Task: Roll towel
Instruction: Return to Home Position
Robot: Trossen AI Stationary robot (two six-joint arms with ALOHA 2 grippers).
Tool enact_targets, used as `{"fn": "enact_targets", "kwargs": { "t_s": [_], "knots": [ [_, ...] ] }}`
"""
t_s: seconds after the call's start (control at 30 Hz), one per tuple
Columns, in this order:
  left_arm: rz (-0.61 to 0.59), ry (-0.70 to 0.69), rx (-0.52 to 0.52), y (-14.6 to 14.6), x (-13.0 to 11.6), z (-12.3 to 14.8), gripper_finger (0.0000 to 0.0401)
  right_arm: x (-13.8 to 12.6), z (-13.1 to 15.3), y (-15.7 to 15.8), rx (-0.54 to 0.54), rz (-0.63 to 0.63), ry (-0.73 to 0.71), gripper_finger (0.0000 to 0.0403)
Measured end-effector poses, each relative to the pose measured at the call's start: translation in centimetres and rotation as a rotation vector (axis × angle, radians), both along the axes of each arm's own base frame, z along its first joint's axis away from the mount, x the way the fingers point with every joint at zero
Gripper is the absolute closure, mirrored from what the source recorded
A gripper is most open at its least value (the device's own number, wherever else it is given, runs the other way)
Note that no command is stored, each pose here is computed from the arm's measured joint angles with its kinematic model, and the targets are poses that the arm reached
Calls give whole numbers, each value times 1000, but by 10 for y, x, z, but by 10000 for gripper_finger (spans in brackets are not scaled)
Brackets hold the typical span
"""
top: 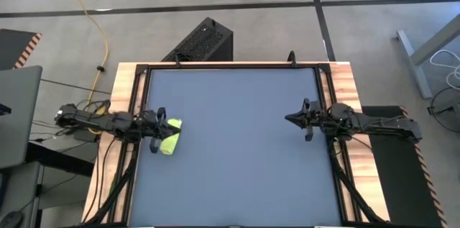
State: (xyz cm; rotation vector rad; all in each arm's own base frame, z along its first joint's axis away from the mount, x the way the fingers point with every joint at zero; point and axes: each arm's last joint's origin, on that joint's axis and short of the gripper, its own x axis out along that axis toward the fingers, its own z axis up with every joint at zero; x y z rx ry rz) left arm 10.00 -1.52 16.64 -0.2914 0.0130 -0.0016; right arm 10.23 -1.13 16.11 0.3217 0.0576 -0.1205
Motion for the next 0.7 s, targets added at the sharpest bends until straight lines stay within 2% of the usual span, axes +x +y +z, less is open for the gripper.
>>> {"fn": "enact_targets", "kwargs": {
  "t_s": [0.17, 0.7],
  "knots": [
    [15, 53, 69, 0, 3, -4, 401, 0, 0, 0, -5, 0, 1, 369],
    [-11, 108, 69, -2, 6, -9, 401, 0, -1, 0, -4, -2, 7, 367]
  ]
}}
